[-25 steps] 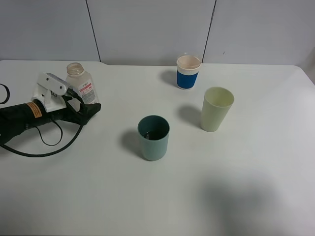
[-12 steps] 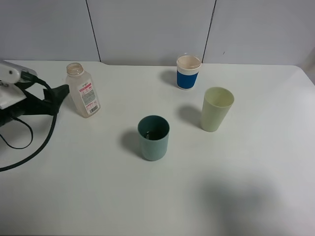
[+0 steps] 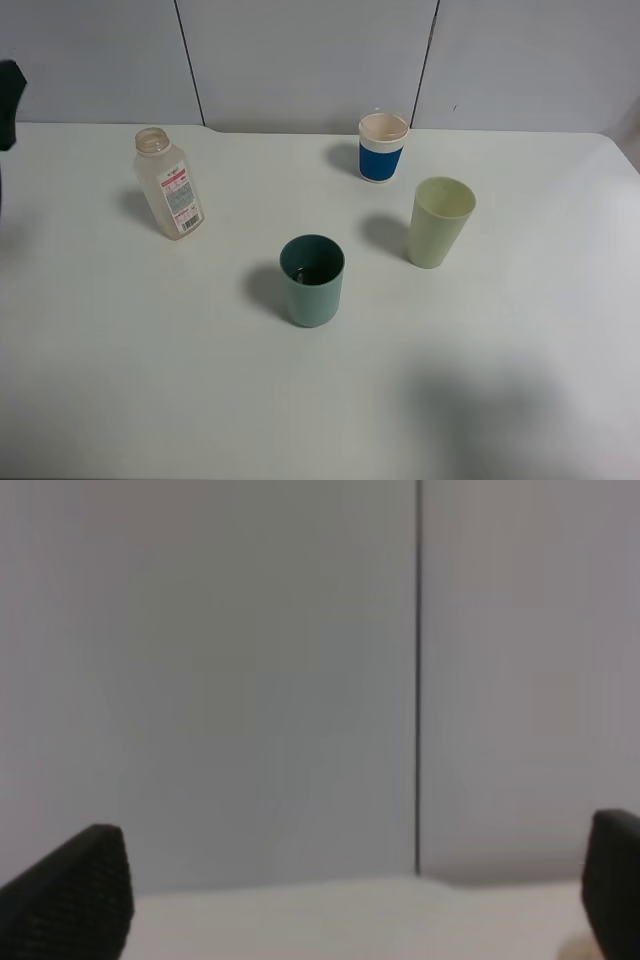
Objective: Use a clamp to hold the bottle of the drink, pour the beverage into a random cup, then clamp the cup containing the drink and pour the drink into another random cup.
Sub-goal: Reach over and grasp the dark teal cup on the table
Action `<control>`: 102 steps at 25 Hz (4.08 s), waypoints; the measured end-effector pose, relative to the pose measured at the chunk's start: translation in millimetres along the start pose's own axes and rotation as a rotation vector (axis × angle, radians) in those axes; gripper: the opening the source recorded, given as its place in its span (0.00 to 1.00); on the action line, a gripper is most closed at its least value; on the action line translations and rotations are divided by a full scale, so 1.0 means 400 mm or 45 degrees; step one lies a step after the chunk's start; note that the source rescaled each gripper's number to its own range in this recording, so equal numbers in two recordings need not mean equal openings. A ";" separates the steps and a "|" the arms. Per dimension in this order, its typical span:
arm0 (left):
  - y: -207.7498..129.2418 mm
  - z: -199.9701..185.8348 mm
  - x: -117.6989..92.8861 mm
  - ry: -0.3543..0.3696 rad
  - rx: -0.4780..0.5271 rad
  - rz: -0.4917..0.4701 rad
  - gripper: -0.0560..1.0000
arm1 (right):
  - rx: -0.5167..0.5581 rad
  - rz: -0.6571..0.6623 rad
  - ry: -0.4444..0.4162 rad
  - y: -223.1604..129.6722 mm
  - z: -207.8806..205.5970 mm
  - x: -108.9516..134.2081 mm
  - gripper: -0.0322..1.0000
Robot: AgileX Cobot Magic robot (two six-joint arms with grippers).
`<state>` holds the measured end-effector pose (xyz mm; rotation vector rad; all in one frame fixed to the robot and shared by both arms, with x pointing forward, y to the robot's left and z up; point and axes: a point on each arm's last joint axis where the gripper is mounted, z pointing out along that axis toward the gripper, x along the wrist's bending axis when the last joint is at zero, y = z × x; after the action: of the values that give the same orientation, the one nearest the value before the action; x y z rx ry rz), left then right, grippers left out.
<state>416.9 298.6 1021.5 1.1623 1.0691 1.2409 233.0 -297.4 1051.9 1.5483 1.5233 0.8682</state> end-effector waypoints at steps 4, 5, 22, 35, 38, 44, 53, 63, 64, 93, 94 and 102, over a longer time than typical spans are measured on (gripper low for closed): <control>0.120 -0.016 0.007 0.035 -0.042 0.021 0.86 | 0.000 0.000 0.000 0.000 0.000 0.000 0.77; 0.120 -0.016 0.007 0.035 -0.042 0.021 0.86 | 0.000 0.000 0.000 0.000 0.000 0.000 0.77; 0.363 -0.389 0.003 0.160 -0.024 0.012 0.86 | 0.000 0.000 0.000 0.000 0.000 0.000 0.77; 0.310 -0.481 -0.008 0.149 0.212 -0.060 0.86 | 0.000 0.000 0.000 0.000 0.000 0.000 0.77; 0.300 -0.484 -0.006 0.175 0.275 -0.051 0.86 | 0.000 0.000 0.000 0.000 0.000 0.000 0.77; 0.275 -0.479 -0.002 0.238 0.357 -0.028 0.86 | 0.000 0.000 0.000 0.000 0.000 0.000 0.77; 0.194 -0.456 -0.004 0.222 0.569 -0.058 0.93 | 0.000 0.000 0.000 0.000 0.000 0.000 0.77; 0.139 -0.447 -0.009 0.164 0.722 -0.082 0.99 | 0.000 0.000 0.000 0.000 0.000 0.000 0.77; 0.139 -0.447 -0.009 0.157 0.722 -0.082 0.99 | 0.000 0.000 0.000 0.000 0.000 0.000 0.77; 0.139 -0.447 -0.010 0.155 0.722 -0.080 1.00 | 0.000 0.000 0.000 0.000 0.000 0.000 0.77; 0.139 -0.447 -0.010 0.155 0.722 -0.080 1.00 | 0.000 0.000 0.000 0.000 0.000 0.000 0.77; 0.139 -0.447 -0.010 0.155 0.722 -0.080 1.00 | 0.000 0.000 0.000 0.000 0.000 0.000 0.77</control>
<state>232.7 303.7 1055.2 1.4714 1.6015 0.9924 233.0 -297.4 1051.9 1.5483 1.5233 0.8682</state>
